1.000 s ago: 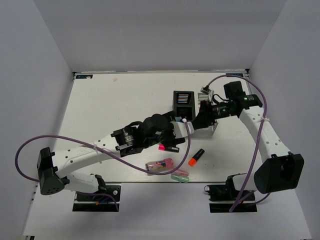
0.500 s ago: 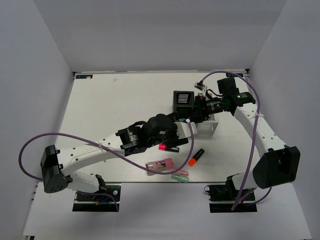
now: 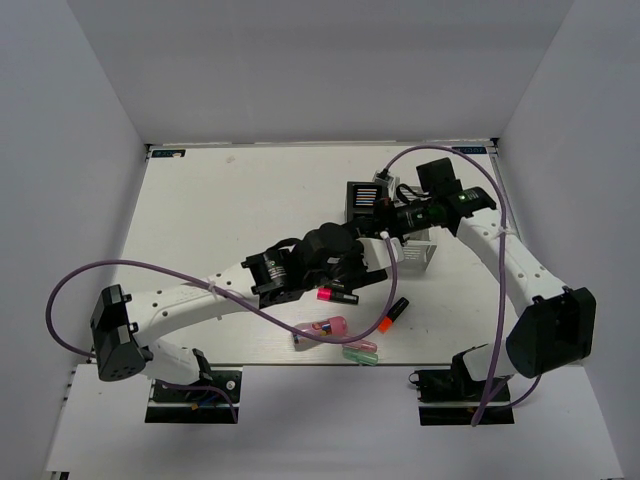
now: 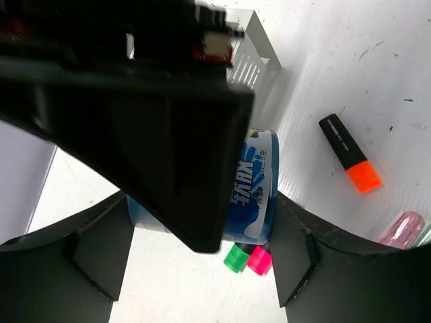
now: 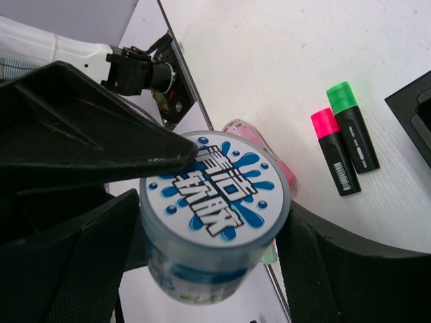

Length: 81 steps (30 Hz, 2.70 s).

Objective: Sort the stationery into containers
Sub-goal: Pass the stationery from the left arm to the right, then place the stationery into the container

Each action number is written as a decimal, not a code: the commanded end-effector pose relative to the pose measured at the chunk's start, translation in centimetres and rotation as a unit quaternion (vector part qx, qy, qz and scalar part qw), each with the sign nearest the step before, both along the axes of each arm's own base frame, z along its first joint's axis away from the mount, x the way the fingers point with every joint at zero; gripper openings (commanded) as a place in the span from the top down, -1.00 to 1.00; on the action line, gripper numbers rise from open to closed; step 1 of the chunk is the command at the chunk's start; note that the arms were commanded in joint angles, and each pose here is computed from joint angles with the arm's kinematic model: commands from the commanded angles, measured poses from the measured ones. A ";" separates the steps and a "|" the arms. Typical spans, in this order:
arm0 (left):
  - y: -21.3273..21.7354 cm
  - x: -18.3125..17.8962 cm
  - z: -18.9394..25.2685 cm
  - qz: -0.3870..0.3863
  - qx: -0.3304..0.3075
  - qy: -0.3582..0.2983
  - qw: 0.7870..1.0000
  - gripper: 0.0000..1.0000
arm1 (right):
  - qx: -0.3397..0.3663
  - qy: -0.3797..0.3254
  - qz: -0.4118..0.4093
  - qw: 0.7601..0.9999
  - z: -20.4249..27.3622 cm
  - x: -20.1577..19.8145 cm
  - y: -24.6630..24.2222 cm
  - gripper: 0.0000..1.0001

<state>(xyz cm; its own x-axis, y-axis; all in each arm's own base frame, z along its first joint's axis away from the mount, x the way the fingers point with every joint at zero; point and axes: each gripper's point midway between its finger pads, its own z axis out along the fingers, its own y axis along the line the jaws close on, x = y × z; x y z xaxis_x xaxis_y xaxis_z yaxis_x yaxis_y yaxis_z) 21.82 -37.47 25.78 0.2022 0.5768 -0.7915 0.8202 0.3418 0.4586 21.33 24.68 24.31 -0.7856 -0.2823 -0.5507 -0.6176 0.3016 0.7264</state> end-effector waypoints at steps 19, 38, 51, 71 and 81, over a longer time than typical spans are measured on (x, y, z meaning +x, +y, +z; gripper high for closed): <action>-1.2 0.5 3.0 0.010 -0.060 -0.015 0.998 0.99 | -0.007 -0.085 0.001 0.996 0.4 0.0 0.5 0.64; 3.7 0.9 3.5 0.092 -0.077 -0.019 0.993 -1.00 | -0.024 -0.130 -0.015 0.991 1.8 3.3 0.9 1.00; 12.2 -1.2 2.5 0.178 -0.104 0.016 0.978 -1.00 | -0.077 -0.298 -0.058 0.950 3.3 11.3 0.6 1.00; 23.9 -4.3 -4.6 0.301 -0.104 0.059 0.946 -1.00 | 0.058 -0.533 -0.067 0.842 3.2 21.4 2.2 1.00; 23.2 -4.0 -5.2 0.304 -0.091 0.063 0.946 -1.00 | 0.127 -0.542 -0.108 0.824 3.0 22.4 -0.4 1.00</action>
<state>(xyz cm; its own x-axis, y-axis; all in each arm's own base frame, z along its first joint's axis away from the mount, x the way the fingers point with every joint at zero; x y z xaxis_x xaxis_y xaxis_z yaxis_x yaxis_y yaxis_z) 17.59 -14.21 20.28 -0.2225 0.4291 -0.8754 0.5101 0.8165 0.2706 43.98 24.17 22.66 0.0132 -0.0530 -0.9985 -0.8950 0.4447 -0.0354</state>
